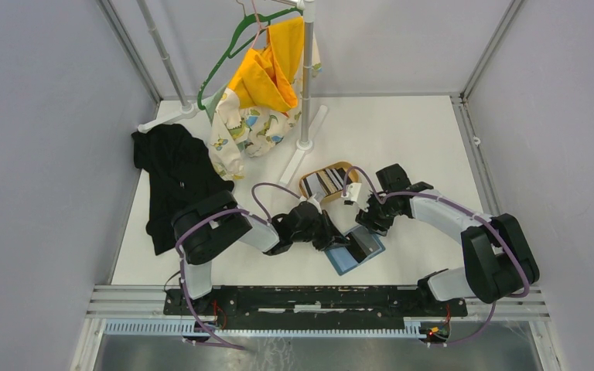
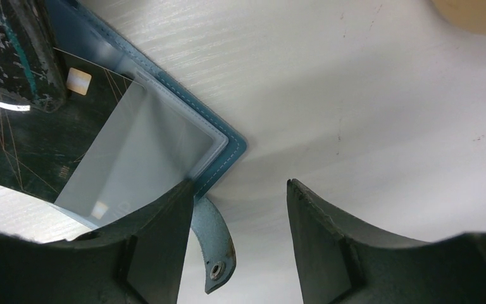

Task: Put the credit cards into the card holder
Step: Insert the credit card into the card holder.

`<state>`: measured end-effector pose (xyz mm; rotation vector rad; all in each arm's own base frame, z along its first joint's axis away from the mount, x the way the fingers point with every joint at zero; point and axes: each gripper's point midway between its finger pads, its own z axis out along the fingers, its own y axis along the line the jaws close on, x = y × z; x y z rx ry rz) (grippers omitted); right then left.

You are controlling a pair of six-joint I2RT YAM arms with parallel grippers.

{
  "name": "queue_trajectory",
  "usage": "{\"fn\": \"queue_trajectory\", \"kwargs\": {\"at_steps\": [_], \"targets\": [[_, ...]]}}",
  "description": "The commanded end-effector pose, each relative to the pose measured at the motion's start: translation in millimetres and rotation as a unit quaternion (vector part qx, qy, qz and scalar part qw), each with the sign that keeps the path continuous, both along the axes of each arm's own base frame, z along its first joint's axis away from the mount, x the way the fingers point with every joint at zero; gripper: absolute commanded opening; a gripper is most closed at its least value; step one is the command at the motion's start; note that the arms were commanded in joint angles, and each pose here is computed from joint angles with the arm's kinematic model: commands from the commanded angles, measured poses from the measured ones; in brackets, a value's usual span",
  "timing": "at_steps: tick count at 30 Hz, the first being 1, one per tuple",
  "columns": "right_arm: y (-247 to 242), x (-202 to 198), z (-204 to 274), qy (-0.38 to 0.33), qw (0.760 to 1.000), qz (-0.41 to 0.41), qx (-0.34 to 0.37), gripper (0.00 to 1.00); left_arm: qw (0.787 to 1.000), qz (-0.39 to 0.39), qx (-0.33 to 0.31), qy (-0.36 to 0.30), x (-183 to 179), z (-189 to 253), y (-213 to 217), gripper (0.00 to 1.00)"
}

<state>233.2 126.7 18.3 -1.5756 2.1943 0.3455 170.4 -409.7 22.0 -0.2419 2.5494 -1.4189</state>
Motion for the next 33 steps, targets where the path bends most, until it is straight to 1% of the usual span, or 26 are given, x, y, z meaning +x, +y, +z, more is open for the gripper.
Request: {"fn": "queue_trajectory", "kwargs": {"at_steps": [1,5,12,14,16,18,19,21,22,24,26,30,33], "targets": [[12.0,-7.1,0.7,0.010,1.000,0.019,0.017,0.62,0.998,-0.013,0.053,-0.021,2.4,-18.6,9.5,0.11],[15.4,0.2,12.7,-0.019,0.999,0.018,0.031,0.63,0.998,-0.015,0.058,-0.024,4.4,-19.3,7.2,0.16],[19.6,11.1,40.4,-0.088,0.994,0.036,0.053,0.65,0.997,-0.016,0.067,-0.023,4.7,-24.3,9.5,0.20],[28.3,4.6,51.8,-0.104,0.989,0.071,0.080,0.65,0.997,-0.017,0.069,-0.024,4.5,-25.2,9.3,0.21],[41.3,-10.4,64.3,-0.116,0.977,0.131,0.119,0.63,0.997,-0.019,0.072,-0.024,4.6,-25.9,8.9,0.22],[56.7,-36.6,74.6,-0.122,0.955,0.212,0.166,0.61,0.997,-0.021,0.074,-0.025,5.2,-26.6,8.4,0.23],[63.7,-55.2,77.2,-0.124,0.936,0.266,0.192,0.54,0.997,-0.023,0.075,-0.025,4.7,-26.4,7.7,0.23],[71.2,-90.5,75.7,-0.132,0.892,0.369,0.225,0.30,0.996,-0.023,0.078,-0.025,5.6,-27.4,8.1,0.24],[72.0,-104.1,73.7,-0.138,0.872,0.408,0.235,0.19,0.996,-0.024,0.078,-0.026,5.7,-27.6,8.1,0.24],[73.6,-119.2,68.4,-0.131,0.854,0.442,0.241,0.09,0.996,-0.024,0.078,-0.027,5.9,-27.0,7.6,0.25],[76.4,-124.1,60.7,-0.126,0.849,0.458,0.231,0.05,0.996,-0.025,0.078,-0.027,5.6,-27.7,7.3,0.25],[87.1,-128.2,44.9,-0.135,0.846,0.478,0.194,0.03,0.996,-0.026,0.079,-0.026,5.6,-28.5,6.7,0.25],[97.5,-118.7,37.6,-0.161,0.857,0.462,0.161,0.03,0.996,-0.024,0.079,-0.026,6.7,-28.2,6.6,0.25]]}}
